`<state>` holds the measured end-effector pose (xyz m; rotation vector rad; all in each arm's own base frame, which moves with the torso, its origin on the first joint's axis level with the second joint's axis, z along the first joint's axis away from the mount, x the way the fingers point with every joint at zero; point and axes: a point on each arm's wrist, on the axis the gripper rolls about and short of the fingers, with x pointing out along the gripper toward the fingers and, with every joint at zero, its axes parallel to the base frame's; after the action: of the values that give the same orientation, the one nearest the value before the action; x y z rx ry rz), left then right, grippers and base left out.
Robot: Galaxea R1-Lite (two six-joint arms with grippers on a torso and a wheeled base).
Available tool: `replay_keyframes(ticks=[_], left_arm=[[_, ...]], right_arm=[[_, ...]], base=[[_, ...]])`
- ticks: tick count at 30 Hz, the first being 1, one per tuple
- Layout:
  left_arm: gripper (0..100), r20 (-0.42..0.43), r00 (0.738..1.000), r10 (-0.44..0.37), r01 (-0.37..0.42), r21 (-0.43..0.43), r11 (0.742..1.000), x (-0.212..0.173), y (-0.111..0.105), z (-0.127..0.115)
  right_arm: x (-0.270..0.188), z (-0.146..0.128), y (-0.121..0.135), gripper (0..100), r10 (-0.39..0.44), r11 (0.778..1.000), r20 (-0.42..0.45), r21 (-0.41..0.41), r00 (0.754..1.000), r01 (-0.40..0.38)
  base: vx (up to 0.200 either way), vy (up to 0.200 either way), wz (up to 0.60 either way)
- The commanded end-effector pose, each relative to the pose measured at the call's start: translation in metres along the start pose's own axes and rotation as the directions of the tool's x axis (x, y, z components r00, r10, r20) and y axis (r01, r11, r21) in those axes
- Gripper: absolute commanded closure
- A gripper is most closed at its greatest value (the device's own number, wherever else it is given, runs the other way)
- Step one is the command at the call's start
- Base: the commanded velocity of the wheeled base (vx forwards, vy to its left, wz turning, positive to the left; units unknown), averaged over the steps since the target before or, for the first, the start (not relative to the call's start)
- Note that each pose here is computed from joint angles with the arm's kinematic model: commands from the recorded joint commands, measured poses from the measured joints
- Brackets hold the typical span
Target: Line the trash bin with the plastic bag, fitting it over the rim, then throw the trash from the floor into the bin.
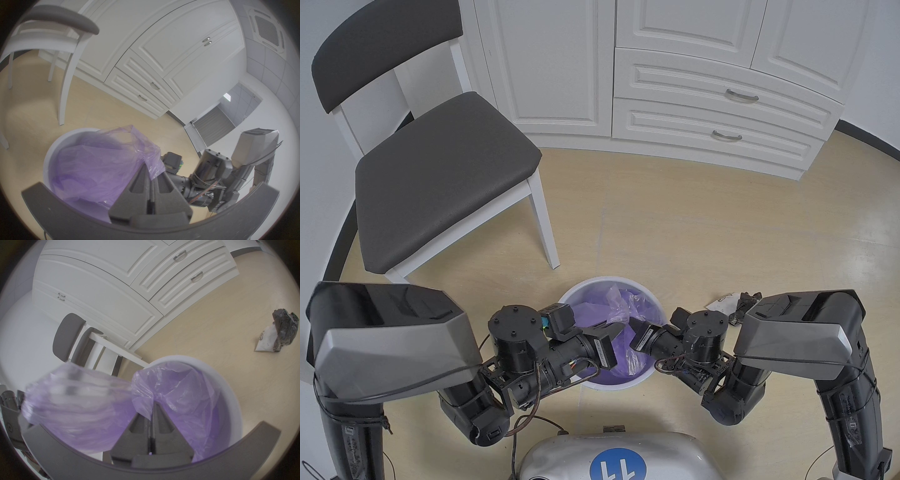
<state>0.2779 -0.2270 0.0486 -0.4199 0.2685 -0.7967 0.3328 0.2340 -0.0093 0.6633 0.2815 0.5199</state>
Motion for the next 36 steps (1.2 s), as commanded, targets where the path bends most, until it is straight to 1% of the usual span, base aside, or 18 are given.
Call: replay_keyframes(ticks=[1, 3, 4, 7, 11, 13, 16, 17, 20, 24, 26, 27, 28, 29, 30, 31, 32, 36], left_arm=[[100, -0.028, 0.999, 0.039, -0.041, -0.053, 0.998, 0.015, 0.021, -0.019], [100, -0.036, 0.998, 0.043, -0.046, -0.093, 0.995, 0.021, 0.023, -0.027], [100, -0.033, 0.997, 0.069, -0.072, -0.105, 0.992, 0.028, 0.029, -0.035], [100, 0.007, 0.992, 0.126, -0.125, -0.108, 0.986, 0.037, 0.038, -0.037], [100, 0.077, 0.982, 0.170, -0.162, -0.099, 0.982, 0.025, 0.059, -0.004], [100, 0.092, 0.986, 0.139, -0.134, -0.068, 0.989, 0.008, 0.063, 0.021], [100, 0.048, 0.995, 0.091, -0.090, -0.032, 0.995, -0.017, 0.069, 0.039], [100, 0.035, 0.996, 0.085, -0.085, -0.015, 0.996, -0.024, 0.070, 0.045], [100, 0.018, 0.989, 0.143, -0.144, 0.056, 0.988, -0.037, 0.081, 0.058], [100, -0.029, 0.977, 0.213, -0.206, 0.157, 0.966, -0.054, 0.089, 0.069], [100, -0.051, 0.970, 0.239, -0.225, 0.196, 0.954, -0.060, 0.091, 0.071], [100, -0.056, 0.968, 0.246, -0.230, 0.205, 0.951, -0.061, 0.092, 0.072], [100, -0.073, 0.961, 0.265, -0.241, 0.240, 0.940, -0.065, 0.097, 0.071], [100, -0.075, 0.961, 0.268, -0.243, 0.243, 0.939, -0.065, 0.097, 0.071], [100, -0.088, 0.951, 0.297, -0.261, 0.291, 0.920, -0.069, 0.106, 0.069], [100, -0.087, 0.950, 0.299, -0.262, 0.296, 0.919, -0.069, 0.106, 0.070], [100, -0.092, 0.944, 0.318, -0.274, 0.319, 0.907, -0.071, 0.113, 0.068], [100, -0.093, 0.935, 0.341, -0.297, 0.320, 0.900, -0.072, 0.125, 0.067]], right_arm=[[-0.001, 0.013, -0.008, 100, -0.011, 1.000, 0.036, -0.008, 0.999, 0.011], [-0.002, 0.018, -0.009, 100, -0.012, 1.000, 0.047, -0.013, 0.999, 0.012], [-0.003, 0.023, -0.008, 100, -0.013, 1.000, 0.057, -0.017, 0.998, 0.014], [-0.005, 0.031, -0.007, 100, -0.009, 1.000, 0.073, -0.026, 0.997, 0.011], [-0.013, 0.051, -0.017, 100, -0.034, 0.990, 0.103, -0.131, 0.994, 0.047], [-0.023, 0.068, -0.023, 100, -0.022, 0.979, 0.096, -0.197, 0.995, 0.041], [-0.041, 0.085, -0.034, 100, -0.018, 0.963, 0.070, -0.268, 0.997, 0.036], [-0.047, 0.089, -0.039, 100, -0.018, 0.955, 0.055, -0.296, 0.998, 0.034], [-0.061, 0.097, -0.055, 100, -0.050, 0.915, 0.033, -0.400, 0.998, 0.059], [-0.073, 0.104, -0.072, 100, -0.108, 0.848, 0.041, -0.517, 0.993, 0.113], [-0.077, 0.105, -0.078, 100, -0.131, 0.819, 0.041, -0.558, 0.991, 0.131], [-0.078, 0.105, -0.079, 100, -0.135, 0.813, 0.038, -0.567, 0.990, 0.133], [-0.082, 0.103, -0.082, 100, -0.147, 0.793, 0.027, -0.594, 0.989, 0.134], [-0.082, 0.103, -0.082, 100, -0.148, 0.791, 0.026, -0.596, 0.989, 0.134], [-0.086, 0.103, -0.087, 100, -0.159, 0.767, 0.013, -0.627, 0.987, 0.132], [-0.087, 0.103, -0.088, 100, -0.160, 0.765, 0.012, -0.631, 0.987, 0.132], [-0.091, 0.102, -0.093, 100, -0.168, 0.744, -0.004, -0.657, 0.986, 0.124], [-0.099, 0.101, -0.100, 100, -0.173, 0.712, -0.038, -0.695, 0.984, 0.098]], base=[[0.000, 0.000, 0.00], [0.000, 0.000, 0.00], [0.000, 0.000, 0.00], [0.000, 0.000, 0.00], [0.000, 0.000, 0.00], [0.000, 0.000, 0.00], [0.000, 0.000, 0.00], [0.000, 0.000, 0.00], [0.000, 0.000, 0.00], [0.000, 0.000, 0.00], [0.000, 0.000, 0.00], [0.000, 0.000, 0.00], [0.000, 0.000, 0.00], [0.000, 0.000, 0.00], [0.000, 0.000, 0.00], [0.000, 0.000, 0.00], [0.000, 0.000, 0.00], [0.000, 0.000, 0.00]])
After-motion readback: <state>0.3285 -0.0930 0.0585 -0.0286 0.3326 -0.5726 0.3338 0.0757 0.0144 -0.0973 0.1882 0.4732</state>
